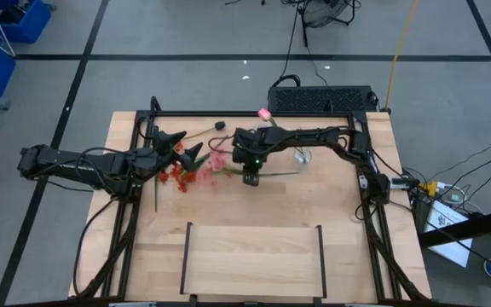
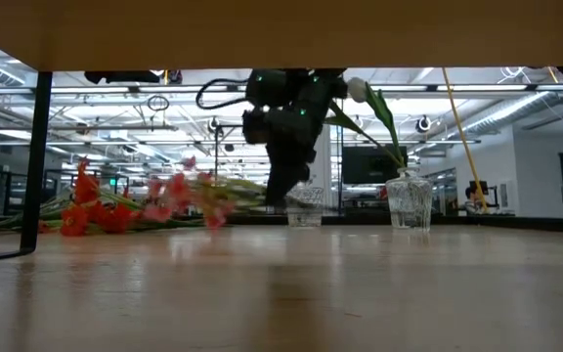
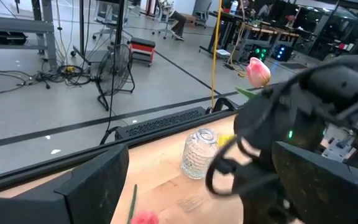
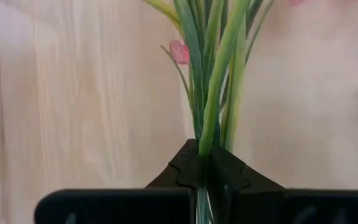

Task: Pick and place flowers into a vace then onto a shelf
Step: Put the pink flowers into the right transparent vase

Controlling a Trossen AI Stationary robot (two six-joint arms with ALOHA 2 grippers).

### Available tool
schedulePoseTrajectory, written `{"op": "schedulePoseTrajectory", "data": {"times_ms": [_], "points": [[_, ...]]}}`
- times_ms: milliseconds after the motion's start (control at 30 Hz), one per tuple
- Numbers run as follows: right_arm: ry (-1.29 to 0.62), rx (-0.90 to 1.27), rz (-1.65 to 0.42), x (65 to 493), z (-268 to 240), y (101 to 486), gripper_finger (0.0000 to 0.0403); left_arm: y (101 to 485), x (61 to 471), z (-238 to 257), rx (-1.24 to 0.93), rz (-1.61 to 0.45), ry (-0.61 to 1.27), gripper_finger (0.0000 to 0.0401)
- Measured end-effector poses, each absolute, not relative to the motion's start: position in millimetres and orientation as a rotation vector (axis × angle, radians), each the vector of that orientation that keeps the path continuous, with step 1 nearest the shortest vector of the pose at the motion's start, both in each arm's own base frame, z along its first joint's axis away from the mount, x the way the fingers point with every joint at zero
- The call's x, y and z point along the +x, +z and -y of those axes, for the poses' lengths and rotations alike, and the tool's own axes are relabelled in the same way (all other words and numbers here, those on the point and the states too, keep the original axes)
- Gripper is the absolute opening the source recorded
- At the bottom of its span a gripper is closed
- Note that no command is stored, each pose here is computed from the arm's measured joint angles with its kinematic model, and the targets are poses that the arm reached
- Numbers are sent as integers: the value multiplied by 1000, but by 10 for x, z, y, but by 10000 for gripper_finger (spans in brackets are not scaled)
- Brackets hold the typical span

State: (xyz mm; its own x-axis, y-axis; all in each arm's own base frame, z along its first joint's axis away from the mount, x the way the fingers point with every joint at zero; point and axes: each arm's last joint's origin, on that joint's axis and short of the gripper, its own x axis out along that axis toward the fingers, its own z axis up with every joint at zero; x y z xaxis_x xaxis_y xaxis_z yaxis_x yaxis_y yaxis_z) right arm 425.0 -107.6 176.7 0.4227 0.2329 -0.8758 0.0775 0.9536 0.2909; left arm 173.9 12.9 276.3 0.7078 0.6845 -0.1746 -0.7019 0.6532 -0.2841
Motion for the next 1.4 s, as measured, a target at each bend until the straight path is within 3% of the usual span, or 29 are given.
{"op": "schedulePoseTrajectory", "data": {"times_ms": [567,967,1400], "points": [[-91,398,-612,4041,1473,2929,1,2761,1744,-121,-349,-60,764,399],[-220,295,-318,3651,1583,3706,0,2761,1743,-121,-341,-63,764,399],[-299,109,-186,3233,1424,4251,0,2762,1739,-146,-290,-77,786,399]]}}
